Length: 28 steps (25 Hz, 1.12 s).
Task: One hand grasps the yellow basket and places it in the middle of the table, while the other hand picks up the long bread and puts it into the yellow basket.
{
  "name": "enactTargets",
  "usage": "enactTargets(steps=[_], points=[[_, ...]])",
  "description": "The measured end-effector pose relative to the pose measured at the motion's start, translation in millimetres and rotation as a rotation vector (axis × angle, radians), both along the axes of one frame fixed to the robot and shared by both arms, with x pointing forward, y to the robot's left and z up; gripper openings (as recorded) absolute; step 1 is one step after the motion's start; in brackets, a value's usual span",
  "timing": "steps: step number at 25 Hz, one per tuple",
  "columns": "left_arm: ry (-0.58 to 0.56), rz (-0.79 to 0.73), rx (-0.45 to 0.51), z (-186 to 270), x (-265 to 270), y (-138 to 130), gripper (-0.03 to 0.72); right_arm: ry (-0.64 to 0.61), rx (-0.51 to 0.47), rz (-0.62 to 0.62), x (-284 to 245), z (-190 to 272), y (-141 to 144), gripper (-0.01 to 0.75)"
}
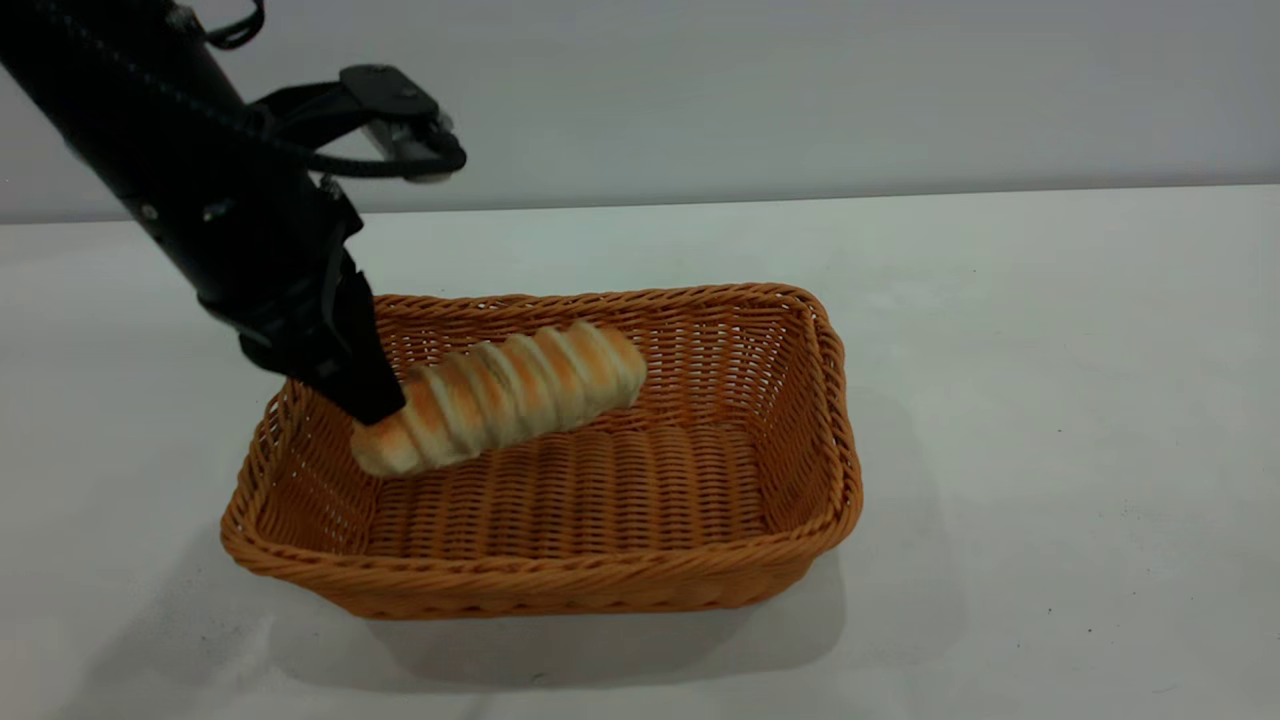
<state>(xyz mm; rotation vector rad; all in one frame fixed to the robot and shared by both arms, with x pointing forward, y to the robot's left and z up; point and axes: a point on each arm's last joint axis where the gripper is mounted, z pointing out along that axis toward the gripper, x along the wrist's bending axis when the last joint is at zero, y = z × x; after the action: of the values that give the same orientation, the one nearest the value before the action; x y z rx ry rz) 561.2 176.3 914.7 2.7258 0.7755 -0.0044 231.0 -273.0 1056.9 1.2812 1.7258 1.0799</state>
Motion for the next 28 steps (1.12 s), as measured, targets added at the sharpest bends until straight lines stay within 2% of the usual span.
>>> enactTargets(steps=[5, 8, 12, 18, 23, 28], points=[[0.002, 0.030, -0.021, 6.7, 4.9, -2.9, 0.313, 0.000, 0.000, 0.000, 0.0, 0.0, 0.0, 0.295], [0.006, 0.036, -0.022, 7.7, 5.0, -3.1, 0.369, 0.000, 0.000, 0.000, 0.0, 0.0, 0.0, 0.277], [-0.041, 0.071, -0.038, 21.0, 6.1, -2.8, 0.379, 0.001, 0.003, -0.001, 0.0, 0.0, 0.0, 0.268], [-0.279, 0.164, -0.130, 91.8, -0.5, 1.7, 0.378, 0.038, 0.013, -0.029, -0.9, -2.9, -1.9, 0.266], [-0.407, 0.219, -0.195, 145.6, -21.6, 9.6, 0.368, 0.095, 0.012, -0.034, -3.1, -7.5, -2.2, 0.266], [-0.508, 0.285, -0.181, 187.4, -49.3, 25.6, 0.340, 0.135, 0.019, -0.031, -4.9, -10.5, -1.7, 0.266]])
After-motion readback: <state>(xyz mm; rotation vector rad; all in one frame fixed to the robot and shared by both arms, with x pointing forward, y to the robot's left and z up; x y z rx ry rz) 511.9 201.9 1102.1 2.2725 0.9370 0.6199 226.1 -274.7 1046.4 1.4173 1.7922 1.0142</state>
